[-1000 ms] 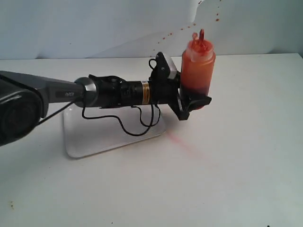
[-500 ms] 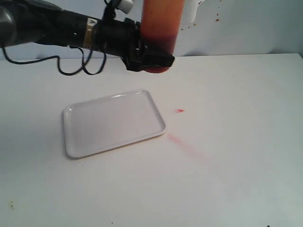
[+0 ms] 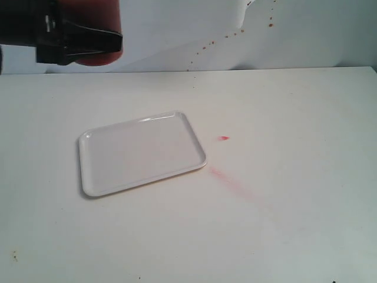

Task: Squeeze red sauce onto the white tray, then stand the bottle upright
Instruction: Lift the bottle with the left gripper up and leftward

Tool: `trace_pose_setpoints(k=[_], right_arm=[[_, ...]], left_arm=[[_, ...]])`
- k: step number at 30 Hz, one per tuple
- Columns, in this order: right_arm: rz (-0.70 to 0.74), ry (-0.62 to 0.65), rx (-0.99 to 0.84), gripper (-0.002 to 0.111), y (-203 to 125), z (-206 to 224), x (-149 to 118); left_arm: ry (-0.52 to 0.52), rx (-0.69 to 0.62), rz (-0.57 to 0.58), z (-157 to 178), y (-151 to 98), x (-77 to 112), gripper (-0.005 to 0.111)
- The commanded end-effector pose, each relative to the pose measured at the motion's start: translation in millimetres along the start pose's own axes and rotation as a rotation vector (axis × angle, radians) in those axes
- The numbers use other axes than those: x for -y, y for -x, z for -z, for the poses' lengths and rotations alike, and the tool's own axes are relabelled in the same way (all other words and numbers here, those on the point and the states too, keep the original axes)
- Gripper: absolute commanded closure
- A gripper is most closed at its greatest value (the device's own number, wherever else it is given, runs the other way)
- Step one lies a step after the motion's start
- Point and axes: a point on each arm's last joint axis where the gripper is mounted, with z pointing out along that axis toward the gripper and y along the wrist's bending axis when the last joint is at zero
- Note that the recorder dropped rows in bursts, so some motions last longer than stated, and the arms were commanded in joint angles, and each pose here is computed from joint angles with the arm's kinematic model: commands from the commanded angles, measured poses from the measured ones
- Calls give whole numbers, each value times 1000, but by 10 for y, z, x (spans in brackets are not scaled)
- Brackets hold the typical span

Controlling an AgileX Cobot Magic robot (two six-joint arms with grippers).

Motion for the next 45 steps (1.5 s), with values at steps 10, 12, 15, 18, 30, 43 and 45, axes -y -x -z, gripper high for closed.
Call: trace_pose_setpoints(k=[10,12,15,18,30,43,45], right_arm=[[1,-7,5,108,-8,1,3],[1,-7,5,108,-8,1,3],[1,-7,5,108,-8,1,3],[1,-7,5,108,-8,1,3],[-108,27,70,108,53,3,-24],[-168,49,138,108,116,10,-37],[-168,49,138,108,116,10,-37]], left_arm=[[211,-6,19,621,-399,252,107],[231,-28,-12,621,-488,262,107],[296,-85,-39,608,-664,242,107],[354,-128,-19,610,-787,221,107],[409,-171,-59,627,-849,185,107],[405,-177,-70,621,-864,176,107],[405,-177,-70,621,-864,176,107]])
